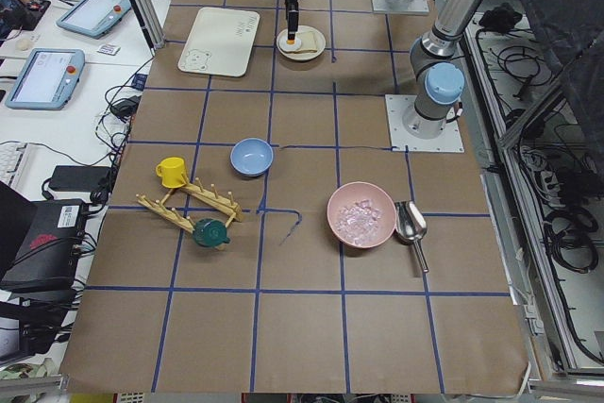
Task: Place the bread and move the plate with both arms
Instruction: 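Lift the bread slice with the right gripper and carry it to the plate, then lower the bread onto the egg-topped slice and open the right gripper, then raise the right gripper away while the left arm reaches toward the plate, then grasp the rim of the white plate with the left gripper, then slide the plate with the left gripper onto the white bear tray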
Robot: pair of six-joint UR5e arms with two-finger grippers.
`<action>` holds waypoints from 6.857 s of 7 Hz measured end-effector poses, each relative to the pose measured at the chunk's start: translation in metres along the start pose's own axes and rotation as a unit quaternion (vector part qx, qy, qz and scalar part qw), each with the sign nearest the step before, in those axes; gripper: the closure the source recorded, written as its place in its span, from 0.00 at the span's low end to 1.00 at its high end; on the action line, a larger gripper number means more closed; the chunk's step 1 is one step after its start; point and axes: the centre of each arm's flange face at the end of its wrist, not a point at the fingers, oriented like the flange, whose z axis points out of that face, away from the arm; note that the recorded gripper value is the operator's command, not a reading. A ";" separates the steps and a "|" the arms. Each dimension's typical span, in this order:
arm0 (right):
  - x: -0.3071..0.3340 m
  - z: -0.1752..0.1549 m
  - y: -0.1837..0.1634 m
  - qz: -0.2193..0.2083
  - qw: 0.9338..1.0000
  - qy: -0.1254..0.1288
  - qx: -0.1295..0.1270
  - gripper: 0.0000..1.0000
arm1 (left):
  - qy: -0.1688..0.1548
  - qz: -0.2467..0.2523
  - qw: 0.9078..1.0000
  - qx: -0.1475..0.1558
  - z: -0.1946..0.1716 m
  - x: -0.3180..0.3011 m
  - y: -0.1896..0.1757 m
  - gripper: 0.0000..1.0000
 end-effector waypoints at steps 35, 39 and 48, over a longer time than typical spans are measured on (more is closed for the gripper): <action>-0.077 -0.250 0.005 -0.034 0.982 -0.153 0.108 0.00 | 0.111 0.041 0.989 -0.087 0.254 0.130 0.029 0.31; -0.077 -0.235 0.005 -0.030 0.982 -0.155 0.100 0.00 | 0.131 0.043 0.985 -0.104 0.286 0.149 0.028 0.81; -0.081 -0.233 0.007 -0.035 0.982 -0.156 0.098 0.00 | 0.149 -0.011 0.985 -0.085 0.225 0.152 -0.031 1.00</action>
